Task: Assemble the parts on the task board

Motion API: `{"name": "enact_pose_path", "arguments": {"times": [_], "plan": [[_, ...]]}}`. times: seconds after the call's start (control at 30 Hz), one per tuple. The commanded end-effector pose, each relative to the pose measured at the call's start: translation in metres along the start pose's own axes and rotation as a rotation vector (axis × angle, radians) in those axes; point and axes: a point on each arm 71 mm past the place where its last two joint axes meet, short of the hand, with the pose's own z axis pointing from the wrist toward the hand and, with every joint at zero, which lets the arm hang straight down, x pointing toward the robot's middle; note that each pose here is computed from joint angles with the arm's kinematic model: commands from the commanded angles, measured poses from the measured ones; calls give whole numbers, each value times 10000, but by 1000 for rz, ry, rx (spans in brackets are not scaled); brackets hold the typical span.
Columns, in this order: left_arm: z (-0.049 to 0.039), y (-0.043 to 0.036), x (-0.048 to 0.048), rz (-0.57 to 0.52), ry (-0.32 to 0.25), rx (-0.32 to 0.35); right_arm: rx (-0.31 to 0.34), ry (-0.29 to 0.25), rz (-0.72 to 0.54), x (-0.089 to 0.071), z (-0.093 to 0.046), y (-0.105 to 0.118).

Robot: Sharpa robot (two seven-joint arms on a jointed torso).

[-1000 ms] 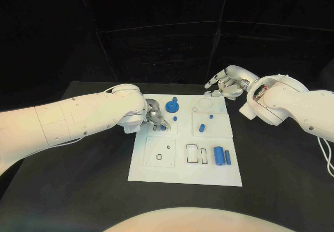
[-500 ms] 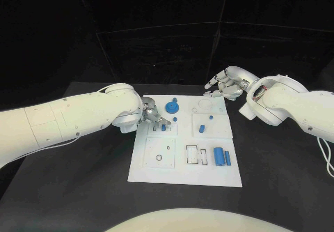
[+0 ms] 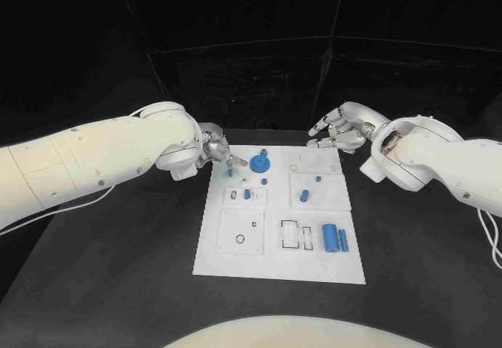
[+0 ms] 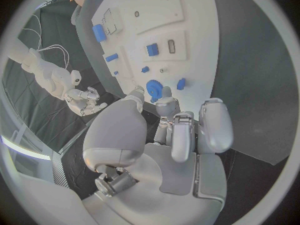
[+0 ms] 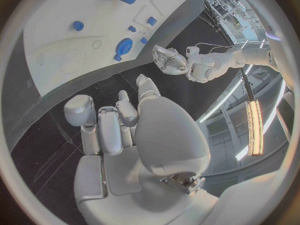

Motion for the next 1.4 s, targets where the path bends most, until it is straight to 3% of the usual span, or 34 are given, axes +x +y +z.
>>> {"name": "enact_pose_path", "arguments": {"times": [0.03,0.4,0.6,1.0,1.4], "plan": [[62,12,-51,20,24,-32,-7,0,3,-6,6,18],[321,70,-71,75,70,-107,-10,1,3,4,15,31],[403,86,-59,88,89,-131,-12,3,4,11,20,39],[474,59,-43,96,106,-137,-15,5,4,19,26,49],[483,80,-38,104,122,-143,-17,7,4,23,30,55]]}}
